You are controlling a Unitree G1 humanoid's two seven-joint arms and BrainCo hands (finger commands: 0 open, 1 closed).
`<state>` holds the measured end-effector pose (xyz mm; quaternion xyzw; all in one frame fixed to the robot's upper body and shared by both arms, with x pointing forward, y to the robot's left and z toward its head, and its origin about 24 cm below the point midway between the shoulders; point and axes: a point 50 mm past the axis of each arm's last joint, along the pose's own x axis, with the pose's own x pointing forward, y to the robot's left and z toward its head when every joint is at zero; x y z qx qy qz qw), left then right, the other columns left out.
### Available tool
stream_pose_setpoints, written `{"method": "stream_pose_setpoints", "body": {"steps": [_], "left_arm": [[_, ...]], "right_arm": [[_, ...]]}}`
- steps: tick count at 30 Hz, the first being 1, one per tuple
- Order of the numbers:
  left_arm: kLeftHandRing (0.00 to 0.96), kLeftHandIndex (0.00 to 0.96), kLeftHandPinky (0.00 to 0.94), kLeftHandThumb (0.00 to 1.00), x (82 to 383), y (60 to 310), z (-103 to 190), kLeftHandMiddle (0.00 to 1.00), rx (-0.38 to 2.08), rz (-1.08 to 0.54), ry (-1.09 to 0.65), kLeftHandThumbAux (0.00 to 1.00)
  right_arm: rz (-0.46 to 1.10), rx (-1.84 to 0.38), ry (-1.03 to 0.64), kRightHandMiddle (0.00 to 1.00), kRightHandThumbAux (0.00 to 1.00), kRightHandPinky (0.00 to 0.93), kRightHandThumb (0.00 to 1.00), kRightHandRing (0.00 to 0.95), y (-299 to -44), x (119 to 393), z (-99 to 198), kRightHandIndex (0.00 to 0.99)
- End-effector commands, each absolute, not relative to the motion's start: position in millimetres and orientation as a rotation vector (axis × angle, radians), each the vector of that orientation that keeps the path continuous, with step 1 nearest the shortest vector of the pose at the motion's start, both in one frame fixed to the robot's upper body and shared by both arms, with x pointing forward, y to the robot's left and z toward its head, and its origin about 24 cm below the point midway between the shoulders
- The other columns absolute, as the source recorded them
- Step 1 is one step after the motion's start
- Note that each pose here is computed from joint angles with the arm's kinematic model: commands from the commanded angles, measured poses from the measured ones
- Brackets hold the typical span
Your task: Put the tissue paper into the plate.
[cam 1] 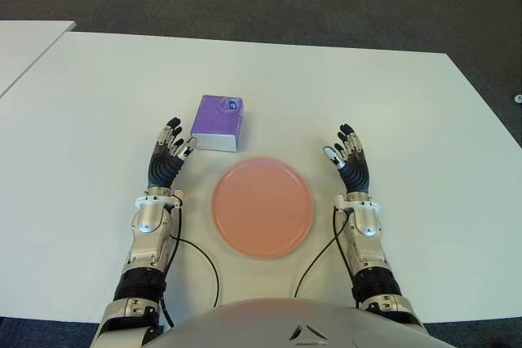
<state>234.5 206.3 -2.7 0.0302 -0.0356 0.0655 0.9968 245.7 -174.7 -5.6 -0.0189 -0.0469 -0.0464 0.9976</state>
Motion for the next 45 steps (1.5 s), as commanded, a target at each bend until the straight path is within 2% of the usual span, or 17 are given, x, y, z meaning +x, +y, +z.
{"method": "stream_pose_setpoints", "body": {"steps": [1, 8, 15, 19, 26, 29, 34, 45], "left_arm": [[0.0, 0.0, 0.0, 0.0, 231.1, 208.1, -6.0, 0.0, 0.074, 0.135, -0.052, 0.586], [0.0, 0.0, 0.0, 0.0, 232.9, 210.2, -5.5, 0.0, 0.087, 0.141, -0.05, 0.589], [0.0, 0.0, 0.0, 0.0, 256.9, 230.2, 22.9, 0.0, 0.169, 0.195, -0.108, 0.603], [0.0, 0.0, 0.0, 0.016, 276.8, 251.2, 63.5, 0.0, 0.407, 0.25, -0.23, 0.579], [0.0, 0.0, 0.0, 0.09, 292.8, 279.2, 127.5, 0.0, 0.819, 0.324, -0.459, 0.482], [0.0, 0.0, 0.0, 0.129, 305.6, 281.3, 144.5, 0.0, 0.977, 0.339, -0.532, 0.472], [0.0, 0.0, 0.0, 0.182, 315.4, 276.2, 150.5, 0.0, 1.127, 0.337, -0.597, 0.473], [0.0, 0.0, 0.0, 0.188, 336.3, 256.4, 155.7, 0.0, 1.443, 0.221, -0.662, 0.424]], "right_arm": [[-0.102, -0.031, 0.047, 0.0, 0.56, 0.0, 0.055, 0.0, -173.7, 228.4, -31.8, 0.0], [-0.099, -0.03, 0.051, 0.0, 0.559, 0.0, 0.056, 0.0, -172.7, 229.4, -32.2, 0.0], [-0.102, -0.029, 0.052, 0.0, 0.554, 0.0, 0.051, 0.0, -171.6, 231.3, -32.8, 0.0], [-0.104, -0.033, 0.049, 0.0, 0.552, 0.0, 0.05, 0.0, -171.6, 232.3, -33.2, 0.0], [-0.098, -0.031, 0.051, 0.0, 0.55, 0.0, 0.056, 0.0, -172.5, 235.1, -34.8, 0.0], [-0.096, -0.033, 0.044, 0.0, 0.549, 0.0, 0.058, 0.0, -172.4, 235.5, -34.4, 0.0], [-0.1, -0.034, 0.04, 0.0, 0.541, 0.0, 0.058, 0.0, -172.9, 236.2, -34.4, 0.0], [-0.091, -0.025, 0.045, 0.0, 0.527, 0.0, 0.051, 0.0, -172.7, 236.3, -35.5, 0.0]]}}
